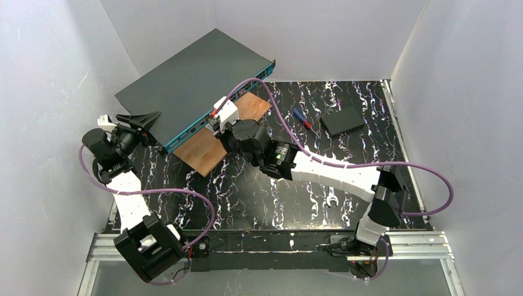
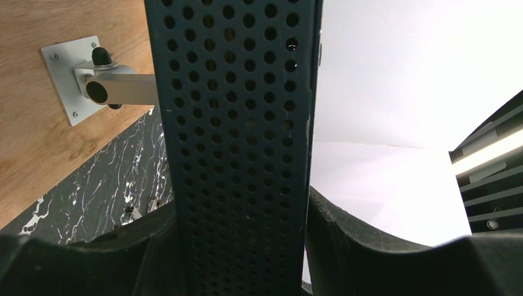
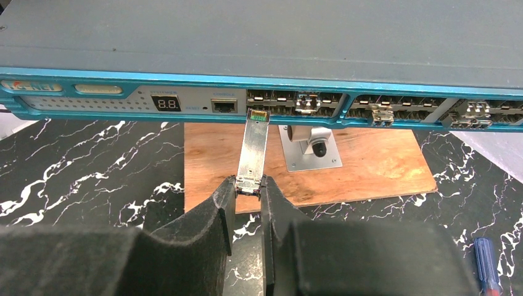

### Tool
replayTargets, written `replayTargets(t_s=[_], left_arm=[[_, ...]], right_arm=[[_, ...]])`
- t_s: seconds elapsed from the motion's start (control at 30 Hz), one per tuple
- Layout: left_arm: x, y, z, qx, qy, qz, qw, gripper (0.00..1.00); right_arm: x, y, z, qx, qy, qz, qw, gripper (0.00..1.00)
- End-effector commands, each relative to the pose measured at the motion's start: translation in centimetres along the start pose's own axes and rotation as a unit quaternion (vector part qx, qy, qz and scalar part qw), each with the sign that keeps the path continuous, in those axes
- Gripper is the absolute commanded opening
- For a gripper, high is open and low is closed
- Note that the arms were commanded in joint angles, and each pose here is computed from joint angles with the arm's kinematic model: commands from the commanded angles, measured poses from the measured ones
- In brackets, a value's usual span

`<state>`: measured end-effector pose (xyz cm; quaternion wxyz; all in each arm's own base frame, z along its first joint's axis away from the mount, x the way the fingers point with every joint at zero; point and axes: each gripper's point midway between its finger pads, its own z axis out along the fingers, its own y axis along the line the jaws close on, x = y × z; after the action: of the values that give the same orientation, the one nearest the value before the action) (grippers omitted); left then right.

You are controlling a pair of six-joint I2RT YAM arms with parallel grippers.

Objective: Insert the plug into the switch port
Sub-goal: Insert the connector into the switch port.

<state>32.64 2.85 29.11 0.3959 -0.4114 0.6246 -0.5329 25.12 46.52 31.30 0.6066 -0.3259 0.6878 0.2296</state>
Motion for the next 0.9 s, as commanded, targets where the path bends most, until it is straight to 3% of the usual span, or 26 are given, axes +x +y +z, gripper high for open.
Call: replayTargets(t_s=[0.0,0.87], left_arm=[[1.2,0.3,-0.2,0.001,0.026,0.023,0.999,0.0],[1.3,0.4,-0.2,0.0,0.025,0.022,0.999,0.0]], right_arm=[[-3.1,0.3,0.1,-0.006,-0.039,0.02,0.999,0.01],[-2.9,-0.4,-0.1,0.019,-0.037,0.036,0.998,0.01]])
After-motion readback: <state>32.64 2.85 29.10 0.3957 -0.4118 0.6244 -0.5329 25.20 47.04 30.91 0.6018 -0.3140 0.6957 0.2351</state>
